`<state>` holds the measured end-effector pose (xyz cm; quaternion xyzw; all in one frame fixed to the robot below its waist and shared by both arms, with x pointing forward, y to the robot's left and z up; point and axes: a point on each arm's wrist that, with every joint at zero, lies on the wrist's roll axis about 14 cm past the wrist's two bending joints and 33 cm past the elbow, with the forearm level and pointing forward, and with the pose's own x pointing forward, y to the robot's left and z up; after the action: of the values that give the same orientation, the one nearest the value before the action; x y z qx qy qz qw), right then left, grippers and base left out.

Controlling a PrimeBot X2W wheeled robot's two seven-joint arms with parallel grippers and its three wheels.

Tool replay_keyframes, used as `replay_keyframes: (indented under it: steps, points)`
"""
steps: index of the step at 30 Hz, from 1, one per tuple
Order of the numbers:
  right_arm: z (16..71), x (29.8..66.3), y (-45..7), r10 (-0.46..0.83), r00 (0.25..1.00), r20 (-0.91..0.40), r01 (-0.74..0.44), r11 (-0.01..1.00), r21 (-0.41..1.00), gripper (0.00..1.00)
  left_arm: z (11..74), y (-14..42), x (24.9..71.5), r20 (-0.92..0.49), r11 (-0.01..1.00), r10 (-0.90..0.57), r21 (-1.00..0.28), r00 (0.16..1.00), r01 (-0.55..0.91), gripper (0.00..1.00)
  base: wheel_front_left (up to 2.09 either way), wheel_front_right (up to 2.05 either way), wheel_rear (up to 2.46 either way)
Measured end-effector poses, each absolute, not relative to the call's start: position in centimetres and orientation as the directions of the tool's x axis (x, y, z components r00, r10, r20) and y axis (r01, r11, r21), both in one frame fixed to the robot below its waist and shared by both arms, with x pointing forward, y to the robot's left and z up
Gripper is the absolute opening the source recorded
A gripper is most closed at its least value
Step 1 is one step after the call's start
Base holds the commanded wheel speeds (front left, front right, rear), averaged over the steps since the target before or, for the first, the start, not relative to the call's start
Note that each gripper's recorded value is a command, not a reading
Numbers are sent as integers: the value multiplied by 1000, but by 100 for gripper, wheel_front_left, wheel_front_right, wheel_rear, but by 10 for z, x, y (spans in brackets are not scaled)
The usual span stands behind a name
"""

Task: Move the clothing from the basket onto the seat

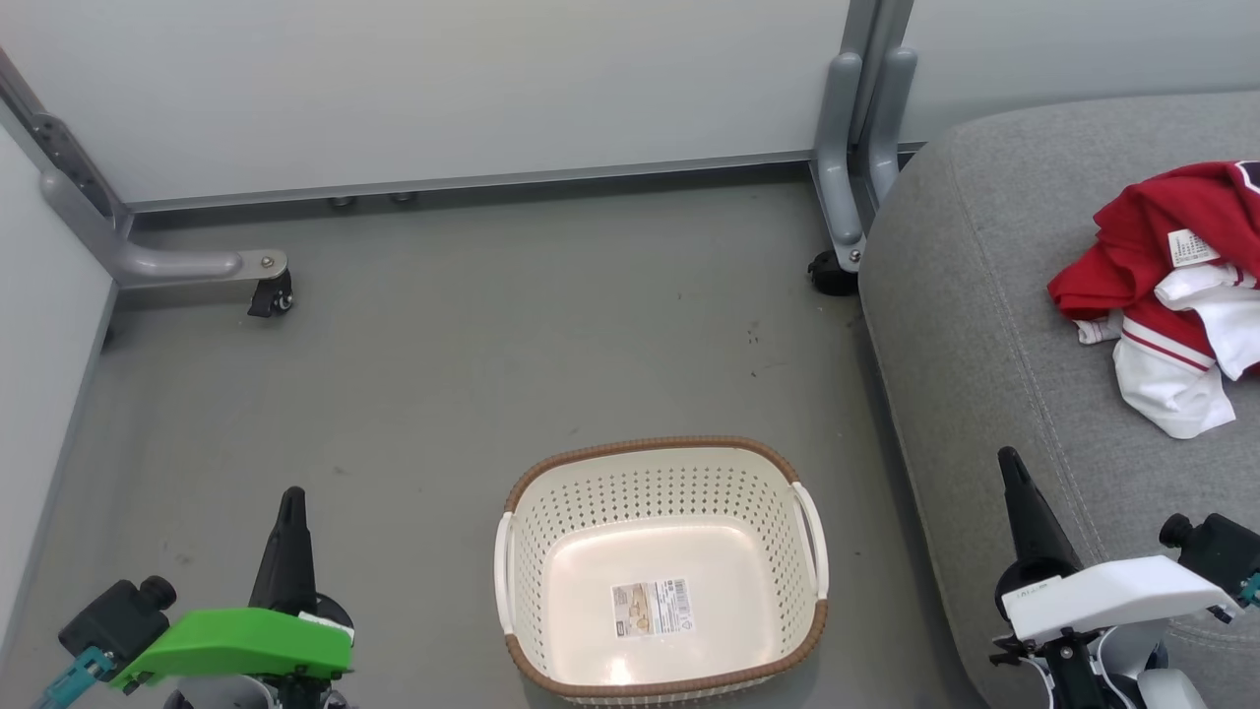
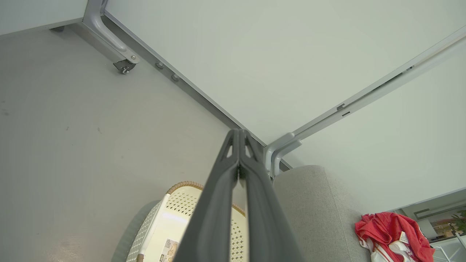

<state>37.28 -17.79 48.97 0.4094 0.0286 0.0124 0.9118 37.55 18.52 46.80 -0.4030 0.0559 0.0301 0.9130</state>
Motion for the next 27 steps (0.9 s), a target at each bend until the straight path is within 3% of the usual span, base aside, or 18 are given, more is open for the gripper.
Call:
replay_keyframes:
  steps: [27]
  points:
    - [491, 379, -187, 21, 999, -47, 34, 415, 909, 0, 476, 192, 380, -115, 420, 8, -901, 993, -108, 0, 0, 0, 0]
